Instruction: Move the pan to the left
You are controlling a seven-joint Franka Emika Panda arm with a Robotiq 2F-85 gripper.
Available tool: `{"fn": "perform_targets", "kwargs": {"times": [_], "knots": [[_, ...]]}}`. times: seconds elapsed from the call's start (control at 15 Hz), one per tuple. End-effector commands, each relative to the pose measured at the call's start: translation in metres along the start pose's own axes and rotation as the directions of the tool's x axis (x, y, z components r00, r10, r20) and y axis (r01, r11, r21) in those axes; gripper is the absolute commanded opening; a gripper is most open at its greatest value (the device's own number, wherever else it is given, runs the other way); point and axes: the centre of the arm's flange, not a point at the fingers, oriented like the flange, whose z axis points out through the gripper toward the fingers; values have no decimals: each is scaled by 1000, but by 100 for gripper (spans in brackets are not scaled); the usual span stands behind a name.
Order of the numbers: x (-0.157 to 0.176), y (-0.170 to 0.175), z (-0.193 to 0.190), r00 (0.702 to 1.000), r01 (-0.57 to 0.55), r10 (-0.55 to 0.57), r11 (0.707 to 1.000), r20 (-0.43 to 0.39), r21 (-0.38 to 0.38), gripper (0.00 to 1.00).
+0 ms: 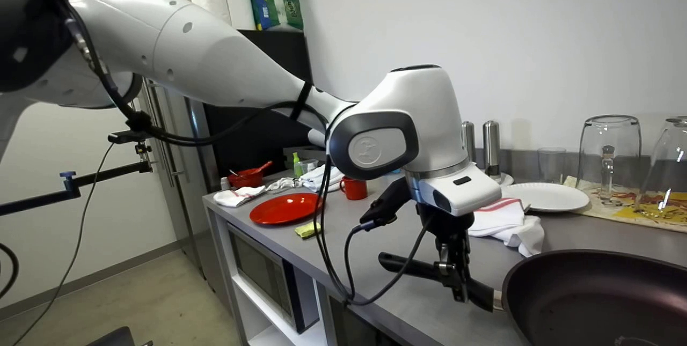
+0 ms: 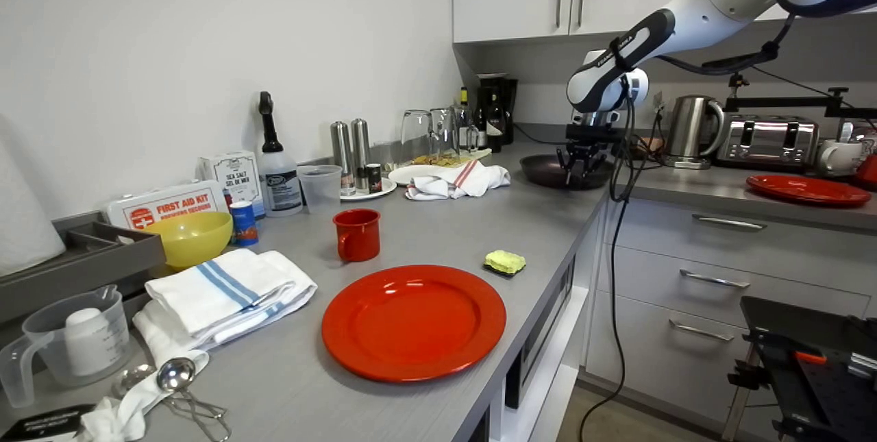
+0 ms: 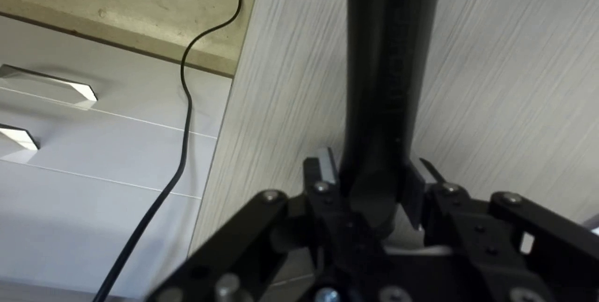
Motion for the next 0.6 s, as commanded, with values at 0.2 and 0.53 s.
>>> {"fn": "perform_targets", "kwargs": {"times": [0.2,0.53], "knots": [[4,-15,-56,971,132,-109,986,-213,97,11],[-1,-22,-87,941,201,-153,970,-302,136,11]]}}
